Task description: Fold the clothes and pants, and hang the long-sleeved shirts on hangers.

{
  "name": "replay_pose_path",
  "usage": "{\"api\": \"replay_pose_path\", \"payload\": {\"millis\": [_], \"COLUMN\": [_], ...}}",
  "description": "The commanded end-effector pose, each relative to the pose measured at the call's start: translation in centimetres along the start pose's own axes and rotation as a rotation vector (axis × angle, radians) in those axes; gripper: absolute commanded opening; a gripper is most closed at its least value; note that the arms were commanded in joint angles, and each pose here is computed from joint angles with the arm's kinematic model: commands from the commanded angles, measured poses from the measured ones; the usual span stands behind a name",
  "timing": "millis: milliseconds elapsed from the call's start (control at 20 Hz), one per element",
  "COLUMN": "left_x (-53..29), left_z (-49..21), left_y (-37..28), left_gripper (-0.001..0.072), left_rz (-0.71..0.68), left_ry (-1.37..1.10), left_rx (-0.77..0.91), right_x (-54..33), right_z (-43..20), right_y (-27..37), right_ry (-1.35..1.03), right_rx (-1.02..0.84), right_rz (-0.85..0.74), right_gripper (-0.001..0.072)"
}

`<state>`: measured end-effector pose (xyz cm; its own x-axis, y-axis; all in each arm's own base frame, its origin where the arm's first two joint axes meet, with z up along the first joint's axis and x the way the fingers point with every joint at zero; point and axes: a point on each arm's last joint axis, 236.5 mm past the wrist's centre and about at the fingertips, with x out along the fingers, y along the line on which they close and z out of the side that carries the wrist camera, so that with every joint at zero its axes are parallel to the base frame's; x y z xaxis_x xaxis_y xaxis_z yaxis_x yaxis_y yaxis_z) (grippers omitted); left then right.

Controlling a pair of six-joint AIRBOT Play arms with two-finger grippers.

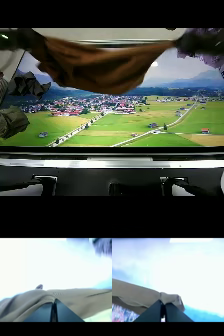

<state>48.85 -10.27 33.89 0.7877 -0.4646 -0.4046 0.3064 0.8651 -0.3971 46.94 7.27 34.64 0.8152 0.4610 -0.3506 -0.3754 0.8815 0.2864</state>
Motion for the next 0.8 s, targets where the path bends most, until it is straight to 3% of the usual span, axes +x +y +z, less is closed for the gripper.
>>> {"api": "replay_pose_path", "payload": {"millis": [0, 200, 400, 550, 750], "left_x": [-12.2, -22.8, -28.4, -26.1, -16.6], "left_z": [4.3, 1.4, 1.0, 0.8, -1.8], "left_y": [-2.6, -4.4, -5.3, -4.5, -0.5], "left_gripper": [0.0019, 0.0018, 0.0018, 0.0018, 0.0019], "left_rz": [0.136, 0.267, 0.329, 0.321, 0.291], "left_ry": [-0.201, -0.322, -0.429, -0.373, -0.106], "left_rx": [0.104, 0.114, 0.119, 0.098, 0.006], "right_x": [-13.8, -24.0, -26.4, -24.3, -16.3], "right_z": [9.4, 7.2, 4.7, 4.2, 1.9], "right_y": [6.4, 10.6, 11.5, 10.2, 4.8], "right_ry": [-0.329, -0.376, -0.332, -0.276, -0.09], "right_rx": [-0.178, -0.19, -0.124, -0.068, 0.078], "right_rz": [-0.137, -0.224, -0.238, -0.238, -0.255], "right_gripper": [0.0022, 0.0023, 0.0023, 0.0023, 0.0023]}}
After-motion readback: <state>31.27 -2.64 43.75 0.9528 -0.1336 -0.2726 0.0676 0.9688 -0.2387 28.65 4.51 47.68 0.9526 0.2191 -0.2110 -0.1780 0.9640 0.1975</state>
